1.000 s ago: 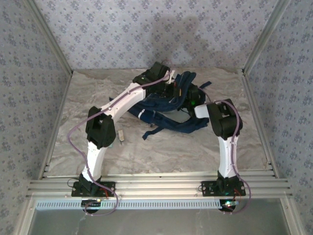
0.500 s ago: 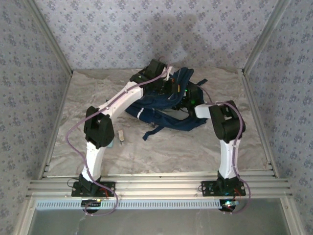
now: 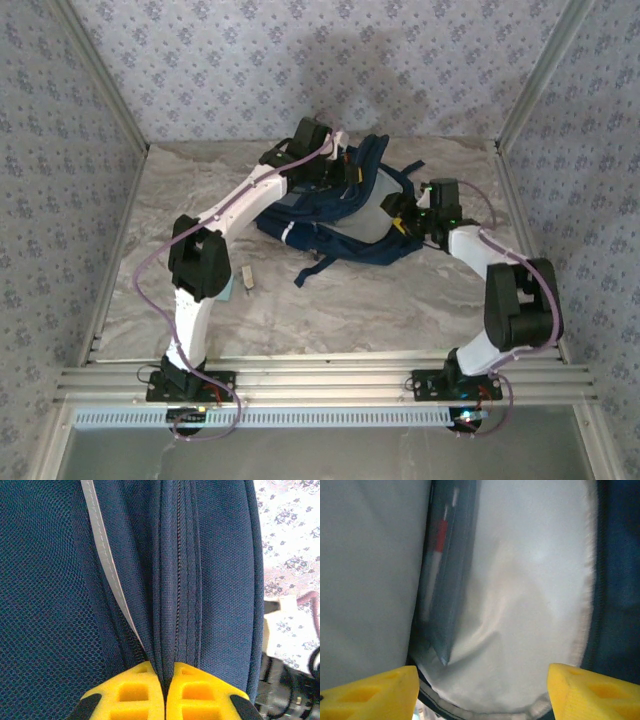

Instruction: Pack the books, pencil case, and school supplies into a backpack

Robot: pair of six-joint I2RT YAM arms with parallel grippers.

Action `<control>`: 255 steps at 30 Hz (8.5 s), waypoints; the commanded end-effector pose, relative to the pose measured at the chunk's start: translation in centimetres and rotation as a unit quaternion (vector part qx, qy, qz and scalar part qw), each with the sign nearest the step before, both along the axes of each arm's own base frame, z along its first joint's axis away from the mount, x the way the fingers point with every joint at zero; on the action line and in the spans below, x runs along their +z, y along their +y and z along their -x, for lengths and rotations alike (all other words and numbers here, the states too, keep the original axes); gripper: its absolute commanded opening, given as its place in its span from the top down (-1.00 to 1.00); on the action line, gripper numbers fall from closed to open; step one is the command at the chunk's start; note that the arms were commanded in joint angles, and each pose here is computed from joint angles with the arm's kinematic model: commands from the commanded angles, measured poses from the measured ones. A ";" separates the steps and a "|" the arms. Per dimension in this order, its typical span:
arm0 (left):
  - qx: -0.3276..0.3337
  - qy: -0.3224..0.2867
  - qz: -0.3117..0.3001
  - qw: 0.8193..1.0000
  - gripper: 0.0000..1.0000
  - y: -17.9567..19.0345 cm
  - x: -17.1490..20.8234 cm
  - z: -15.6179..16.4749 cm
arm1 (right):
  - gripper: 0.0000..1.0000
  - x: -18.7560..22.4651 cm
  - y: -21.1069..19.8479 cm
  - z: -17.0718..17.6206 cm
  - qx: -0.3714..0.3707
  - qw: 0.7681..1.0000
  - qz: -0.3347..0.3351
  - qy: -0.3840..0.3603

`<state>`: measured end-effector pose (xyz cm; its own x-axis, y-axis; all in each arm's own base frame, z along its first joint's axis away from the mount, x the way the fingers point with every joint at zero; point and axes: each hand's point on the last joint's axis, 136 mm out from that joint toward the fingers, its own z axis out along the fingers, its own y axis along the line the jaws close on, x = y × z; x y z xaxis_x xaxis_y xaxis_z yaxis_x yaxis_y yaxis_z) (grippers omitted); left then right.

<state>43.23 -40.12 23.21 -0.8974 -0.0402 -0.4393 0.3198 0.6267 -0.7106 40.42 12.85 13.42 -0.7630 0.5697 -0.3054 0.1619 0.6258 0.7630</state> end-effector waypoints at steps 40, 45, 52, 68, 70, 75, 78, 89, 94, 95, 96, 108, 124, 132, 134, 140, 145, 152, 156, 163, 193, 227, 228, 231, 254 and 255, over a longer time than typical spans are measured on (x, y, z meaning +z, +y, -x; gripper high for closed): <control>0.155 0.007 -0.061 0.986 -0.80 15.0 -4.8 -0.2 | -0.11 1.2 13.9 7.2 0.131 0.968 0.204 -0.070; 0.189 0.066 -0.050 0.978 -0.79 15.8 -8.5 0.5 | -0.09 0.2 15.7 6.0 0.133 0.964 0.221 -0.065; 0.253 0.136 0.028 0.957 -0.75 15.6 -11.3 1.0 | -0.08 -1.3 16.8 5.3 0.126 0.964 0.227 -0.054; 0.353 0.170 0.093 0.915 0.43 16.3 -15.4 -1.2 | -0.09 -2.1 17.1 5.2 0.131 0.961 0.240 -0.048; 0.356 0.172 0.101 0.913 0.75 16.2 -15.3 -1.2 | -0.09 -2.3 17.2 5.3 0.132 0.961 0.238 -0.049; 0.355 0.165 0.136 0.910 1.00 15.6 -12.9 -1.1 | -0.10 -2.9 17.4 5.3 0.132 0.959 0.247 -0.050; 0.356 0.161 0.162 0.906 1.00 15.0 -10.9 -0.5 | -0.10 -2.9 17.8 4.9 0.130 0.959 0.245 -0.054; 0.348 0.146 0.209 0.902 1.00 13.6 -6.4 1.2 | 0.16 -3.7 16.7 2.3 0.068 0.957 0.274 -0.068; 0.346 0.157 0.213 0.900 1.00 13.2 -6.9 1.9 | 0.24 -2.6 15.2 1.5 0.026 0.945 0.311 -0.095; 0.345 0.158 0.213 0.900 1.00 13.1 -6.9 2.0 | 0.25 -2.4 15.0 1.3 0.019 0.942 0.319 -0.100; 0.345 0.159 0.213 0.900 1.00 13.1 -7.0 2.0 | 0.26 -2.1 15.0 1.1 0.016 0.940 0.323 -0.106; 0.326 0.174 0.233 0.900 1.00 11.9 -6.2 3.3 | 0.26 -2.6 15.5 -1.4 -0.053 0.911 0.382 -0.150; 0.363 0.158 0.210 0.894 1.00 15.5 -7.9 0.7 | 1.00 -2.9 14.1 0.0 0.099 0.923 0.343 -0.142; 0.370 0.155 0.199 0.894 1.00 16.7 -8.6 -1.0 | 1.00 -4.3 10.3 2.1 0.177 0.924 0.328 -0.087; 0.369 0.152 0.198 0.895 1.00 16.8 -8.4 -1.0 | 1.00 -4.6 9.0 2.2 0.184 0.920 0.338 -0.078; 0.367 0.142 0.187 0.900 1.00 17.6 -7.8 -1.2 | 1.00 -5.9 5.4 3.1 0.215 0.902 0.371 -0.047; 0.368 0.138 0.181 0.901 1.00 18.3 -7.7 -1.6 | 1.00 -6.2 2.6 4.1 0.224 0.895 0.386 -0.018; 0.365 0.137 0.169 0.905 1.00 19.3 -8.1 -2.3 | 1.00 -6.3 -1.3 4.5 0.212 0.894 0.395 0.004; 0.356 0.132 0.152 0.912 1.00 19.9 -8.2 -2.9 | 1.00 -5.6 -2.0 4.2 0.212 0.895 0.392 -0.002; 0.314 0.135 0.119 0.932 1.00 19.1 -9.5 -5.2 | 1.00 -4.1 2.4 5.8 0.260 0.897 0.356 -0.017; 0.259 0.112 0.024 0.959 -0.94 22.1 -5.5 0.5 | 1.00 -0.3 23.2 5.7 0.367 0.924 0.063 -0.086; 0.231 0.194 0.115 0.946 1.00 14.9 -12.0 1.5 | 1.00 -2.7 16.5 7.9 0.384 0.906 0.174 -0.019; 0.228 0.193 0.112 0.948 1.00 15.1 -11.8 1.6 | 1.00 -3.0 15.2 7.8 0.382 0.906 0.183 -0.009; 0.223 0.190 0.105 0.950 1.00 15.4 -11.4 1.8 | 1.00 -3.4 12.2 7.2 0.374 0.903 0.214 0.008; 0.209 0.183 0.113 0.954 1.00 15.3 -9.6 2.1 | -0.14 0.0 13.3 5.7 0.389 0.893 0.210 -0.089; 0.209 0.183 0.112 0.954 1.00 15.3 -9.7 2.2 | -0.20 -0.2 13.9 5.8 0.394 0.891 0.207 -0.091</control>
<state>40.87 -24.55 10.50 -0.8653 -0.5012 0.0000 -0.2785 0.4808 -0.8314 34.84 25.29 12.49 -0.8091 -0.3177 -0.4945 -0.5244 0.7701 0.3632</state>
